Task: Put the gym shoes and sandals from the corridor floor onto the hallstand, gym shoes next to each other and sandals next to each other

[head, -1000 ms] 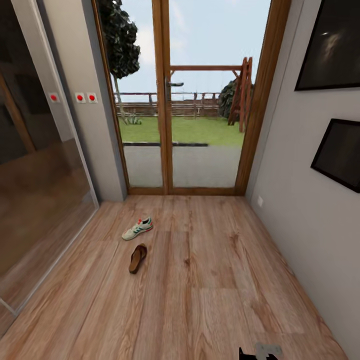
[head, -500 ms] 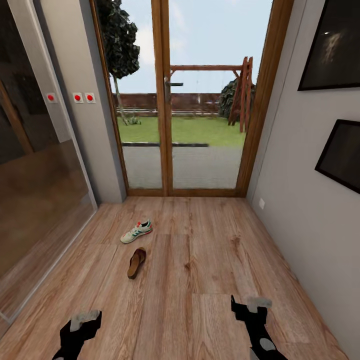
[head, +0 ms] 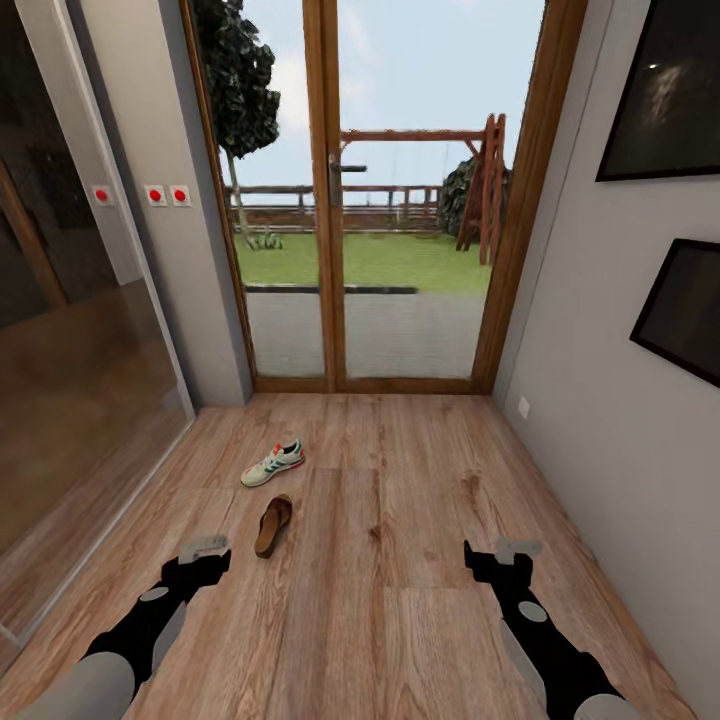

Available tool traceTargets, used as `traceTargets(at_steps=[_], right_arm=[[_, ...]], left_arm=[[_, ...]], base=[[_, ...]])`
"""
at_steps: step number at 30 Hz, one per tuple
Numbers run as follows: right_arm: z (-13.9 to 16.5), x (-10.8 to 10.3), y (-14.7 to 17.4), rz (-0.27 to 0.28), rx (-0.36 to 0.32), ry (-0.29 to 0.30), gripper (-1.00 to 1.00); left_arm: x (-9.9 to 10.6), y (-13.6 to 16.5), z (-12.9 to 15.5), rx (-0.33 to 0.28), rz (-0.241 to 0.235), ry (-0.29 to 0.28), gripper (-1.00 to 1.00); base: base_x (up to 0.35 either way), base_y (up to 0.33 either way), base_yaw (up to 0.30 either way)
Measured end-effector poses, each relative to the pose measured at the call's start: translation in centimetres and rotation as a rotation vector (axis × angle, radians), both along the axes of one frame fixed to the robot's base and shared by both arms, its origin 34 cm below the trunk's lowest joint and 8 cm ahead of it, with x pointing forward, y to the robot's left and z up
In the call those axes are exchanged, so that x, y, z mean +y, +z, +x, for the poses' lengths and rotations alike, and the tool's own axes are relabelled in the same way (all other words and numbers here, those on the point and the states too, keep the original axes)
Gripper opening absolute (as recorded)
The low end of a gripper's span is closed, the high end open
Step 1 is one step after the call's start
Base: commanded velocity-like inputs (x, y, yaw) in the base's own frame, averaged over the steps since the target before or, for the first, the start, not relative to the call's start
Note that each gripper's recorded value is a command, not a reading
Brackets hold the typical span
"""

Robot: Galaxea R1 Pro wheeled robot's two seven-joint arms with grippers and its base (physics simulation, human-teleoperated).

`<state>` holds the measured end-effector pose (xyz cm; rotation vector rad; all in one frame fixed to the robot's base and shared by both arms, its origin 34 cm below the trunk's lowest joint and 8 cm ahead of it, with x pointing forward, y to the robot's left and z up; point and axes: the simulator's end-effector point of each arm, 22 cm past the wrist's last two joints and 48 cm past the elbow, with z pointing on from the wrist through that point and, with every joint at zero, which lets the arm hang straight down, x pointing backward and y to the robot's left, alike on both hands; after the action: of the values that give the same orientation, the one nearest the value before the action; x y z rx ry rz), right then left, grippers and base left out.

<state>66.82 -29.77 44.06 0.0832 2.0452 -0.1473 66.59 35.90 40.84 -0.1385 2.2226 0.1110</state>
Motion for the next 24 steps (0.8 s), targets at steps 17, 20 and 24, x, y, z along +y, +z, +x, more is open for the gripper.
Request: traceTargets(at_steps=[17, 20, 24], right_arm=[[0.13, 0.07, 0.23, -0.028, -0.002, 0.023, 1.0], [0.14, 0.06, 0.25, -0.028, -0.003, 0.024, 1.0], [0.16, 0.05, 0.27, -0.028, -0.003, 0.023, 1.0]], left_arm=[[-0.03, -0.72, -0.77, 0.019, -0.009, 0.003, 1.0], [-0.08, -0.82, -0.85, 0.021, -0.011, 0.003, 1.0], [-0.26, -0.82, -0.82, 0.02, -0.016, -0.004, 1.0]], base=[[0.24, 0.0, 0.0], [0.33, 0.0, 0.0], [0.333, 0.0, 0.0]])
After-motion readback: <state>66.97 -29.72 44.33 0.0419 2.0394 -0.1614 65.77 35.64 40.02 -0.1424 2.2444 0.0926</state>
